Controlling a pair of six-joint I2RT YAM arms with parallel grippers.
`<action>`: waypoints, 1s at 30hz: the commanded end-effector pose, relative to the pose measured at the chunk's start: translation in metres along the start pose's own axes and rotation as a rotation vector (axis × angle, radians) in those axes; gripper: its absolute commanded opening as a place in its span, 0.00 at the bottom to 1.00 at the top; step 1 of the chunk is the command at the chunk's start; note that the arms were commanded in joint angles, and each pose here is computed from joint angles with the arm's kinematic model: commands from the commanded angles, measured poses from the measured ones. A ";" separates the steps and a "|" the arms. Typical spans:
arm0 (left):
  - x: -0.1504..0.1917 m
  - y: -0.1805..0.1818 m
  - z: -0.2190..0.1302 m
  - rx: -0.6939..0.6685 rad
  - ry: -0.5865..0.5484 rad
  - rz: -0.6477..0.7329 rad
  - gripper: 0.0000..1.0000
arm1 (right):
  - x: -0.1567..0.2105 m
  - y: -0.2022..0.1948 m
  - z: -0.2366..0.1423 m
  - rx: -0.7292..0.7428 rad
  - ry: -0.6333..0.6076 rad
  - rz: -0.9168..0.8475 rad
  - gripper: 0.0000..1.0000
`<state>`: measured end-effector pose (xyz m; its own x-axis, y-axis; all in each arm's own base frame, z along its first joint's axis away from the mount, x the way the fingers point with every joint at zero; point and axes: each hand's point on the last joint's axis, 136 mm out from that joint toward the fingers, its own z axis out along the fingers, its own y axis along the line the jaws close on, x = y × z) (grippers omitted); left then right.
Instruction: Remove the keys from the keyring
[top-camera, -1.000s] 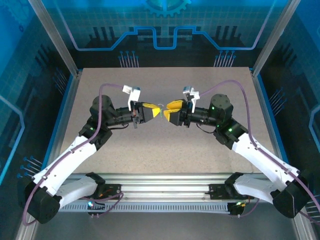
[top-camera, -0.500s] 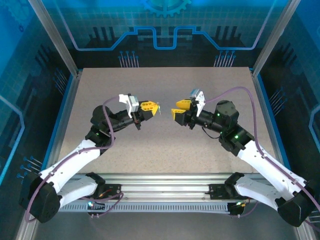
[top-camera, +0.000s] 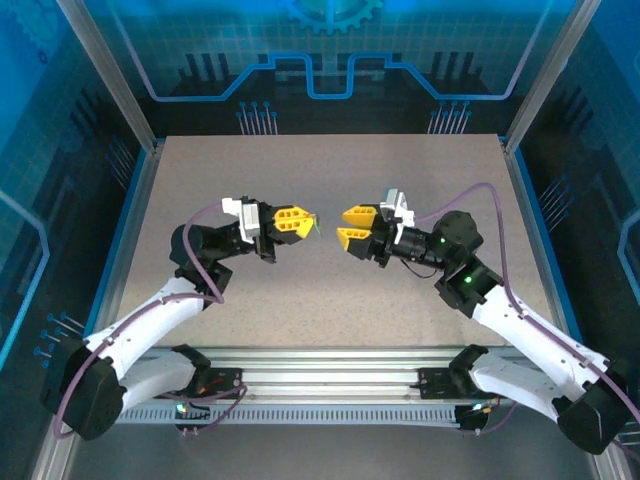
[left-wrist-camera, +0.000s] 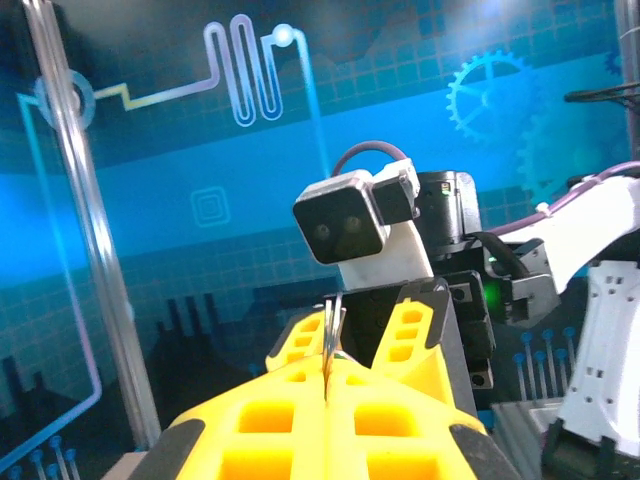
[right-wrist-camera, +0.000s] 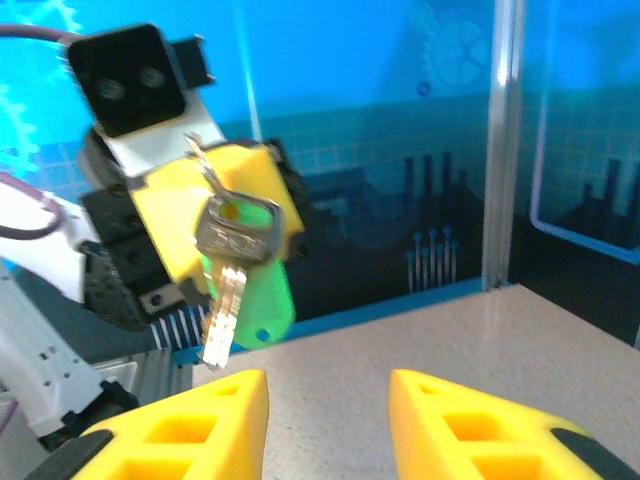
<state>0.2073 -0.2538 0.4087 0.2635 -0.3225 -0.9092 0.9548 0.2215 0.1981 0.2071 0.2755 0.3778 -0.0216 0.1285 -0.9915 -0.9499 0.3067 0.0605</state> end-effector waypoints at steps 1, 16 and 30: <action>-0.004 -0.013 -0.001 0.064 -0.038 -0.022 0.00 | -0.029 0.027 0.001 -0.106 -0.103 -0.117 0.37; -0.006 -0.021 0.006 0.131 -0.077 -0.054 0.00 | -0.042 0.032 0.015 -0.093 -0.188 -0.185 0.35; 0.006 -0.024 0.004 0.096 -0.003 0.025 0.00 | -0.035 0.035 0.017 -0.105 -0.131 -0.226 0.29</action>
<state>0.1908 -0.2657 0.3998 0.2207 -0.3426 -0.9132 0.9746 0.1150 0.1924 0.1879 0.2970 0.4030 0.1700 0.1894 -0.9671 -0.9605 0.2512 -0.1196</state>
